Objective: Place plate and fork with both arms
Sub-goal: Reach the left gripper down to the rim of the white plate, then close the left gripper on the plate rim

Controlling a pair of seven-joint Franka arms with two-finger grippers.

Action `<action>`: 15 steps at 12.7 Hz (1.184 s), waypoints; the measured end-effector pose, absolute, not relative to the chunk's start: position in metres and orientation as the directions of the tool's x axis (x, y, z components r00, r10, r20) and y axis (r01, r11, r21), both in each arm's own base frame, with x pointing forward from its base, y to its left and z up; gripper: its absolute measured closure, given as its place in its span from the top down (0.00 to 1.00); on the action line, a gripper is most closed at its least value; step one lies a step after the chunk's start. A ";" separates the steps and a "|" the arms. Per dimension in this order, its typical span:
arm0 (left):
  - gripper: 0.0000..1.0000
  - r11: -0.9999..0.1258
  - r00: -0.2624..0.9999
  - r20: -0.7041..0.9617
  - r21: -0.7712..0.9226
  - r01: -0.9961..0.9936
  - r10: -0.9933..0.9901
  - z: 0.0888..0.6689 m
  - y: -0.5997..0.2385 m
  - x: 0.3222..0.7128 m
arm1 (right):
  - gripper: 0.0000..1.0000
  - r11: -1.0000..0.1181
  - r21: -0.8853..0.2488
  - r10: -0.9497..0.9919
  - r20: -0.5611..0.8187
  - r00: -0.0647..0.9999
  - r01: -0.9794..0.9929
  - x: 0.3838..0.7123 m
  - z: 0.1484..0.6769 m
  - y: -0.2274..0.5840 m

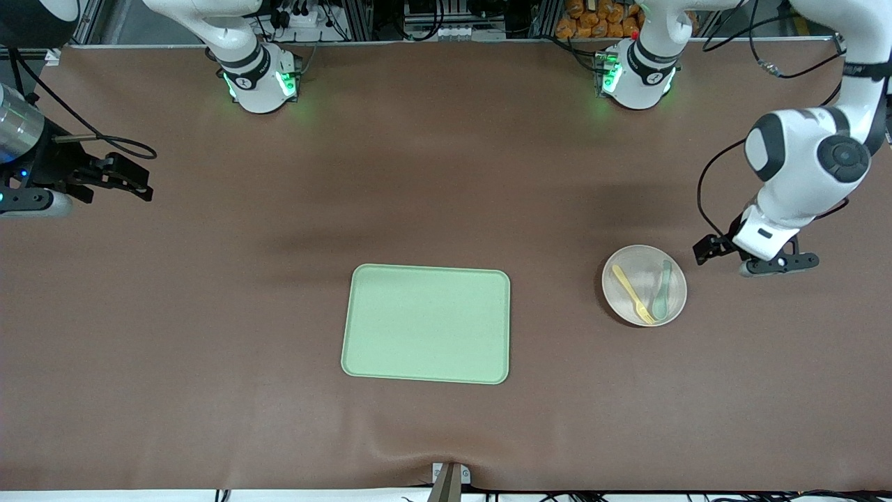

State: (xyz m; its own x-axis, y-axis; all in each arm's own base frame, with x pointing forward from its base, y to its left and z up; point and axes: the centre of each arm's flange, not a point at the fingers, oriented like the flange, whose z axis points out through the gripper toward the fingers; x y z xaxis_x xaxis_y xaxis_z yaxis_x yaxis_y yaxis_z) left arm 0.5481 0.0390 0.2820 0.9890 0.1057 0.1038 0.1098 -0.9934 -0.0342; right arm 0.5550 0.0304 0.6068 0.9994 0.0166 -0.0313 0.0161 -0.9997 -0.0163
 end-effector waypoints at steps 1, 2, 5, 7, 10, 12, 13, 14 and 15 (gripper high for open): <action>1.00 -0.992 0.989 0.092 -0.039 0.118 0.114 0.261 0.045 0.550 | 1.00 -1.000 -0.016 0.017 -0.031 0.999 0.016 0.555 0.607 0.030; 1.00 -0.991 0.989 0.080 -0.040 0.125 0.122 0.244 0.048 0.553 | 1.00 -1.000 -0.016 0.017 -0.032 0.999 0.016 0.555 0.607 0.030; 0.86 -0.982 0.981 0.053 0.006 0.187 0.187 0.221 0.044 0.563 | 1.00 -1.000 -0.016 0.017 -0.032 0.999 0.016 0.555 0.607 0.031; 0.79 -0.982 0.981 0.045 0.016 0.187 0.187 0.216 0.036 0.564 | 1.00 -1.000 -0.016 0.017 -0.032 0.999 0.017 0.555 0.607 0.031; 0.63 -0.982 0.982 0.033 0.014 0.187 0.187 0.207 0.035 0.564 | 1.00 -1.000 -0.016 0.017 -0.032 0.999 0.017 0.555 0.607 0.031; 0.56 -0.982 0.981 0.026 0.014 0.190 0.190 0.202 0.035 0.565 | 1.00 -1.000 -0.016 0.018 -0.032 0.999 0.017 0.555 0.607 0.031; 0.43 -0.979 0.979 0.022 0.023 0.202 0.203 0.200 0.034 0.565 | 1.00 -1.000 -0.016 0.018 -0.032 0.999 0.017 0.555 0.607 0.031; 0.41 -0.976 0.976 0.019 0.034 0.215 0.216 0.198 0.032 0.566 | 1.00 -1.000 -0.016 0.018 -0.032 0.999 0.017 0.555 0.607 0.031; 0.39 -0.974 0.975 0.016 0.044 0.221 0.222 0.196 0.029 0.567 | 1.00 -1.000 -0.016 0.018 -0.032 0.999 0.017 0.555 0.607 0.031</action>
State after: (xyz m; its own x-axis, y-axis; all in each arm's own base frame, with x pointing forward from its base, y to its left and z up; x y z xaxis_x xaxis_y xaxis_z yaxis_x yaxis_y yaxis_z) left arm 0.5673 0.0288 0.1963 0.9749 0.2219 0.0163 0.2210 -0.9743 0.0440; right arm 0.5550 0.0309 0.6066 0.9993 0.0176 -0.0318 0.0171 -0.9997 -0.0163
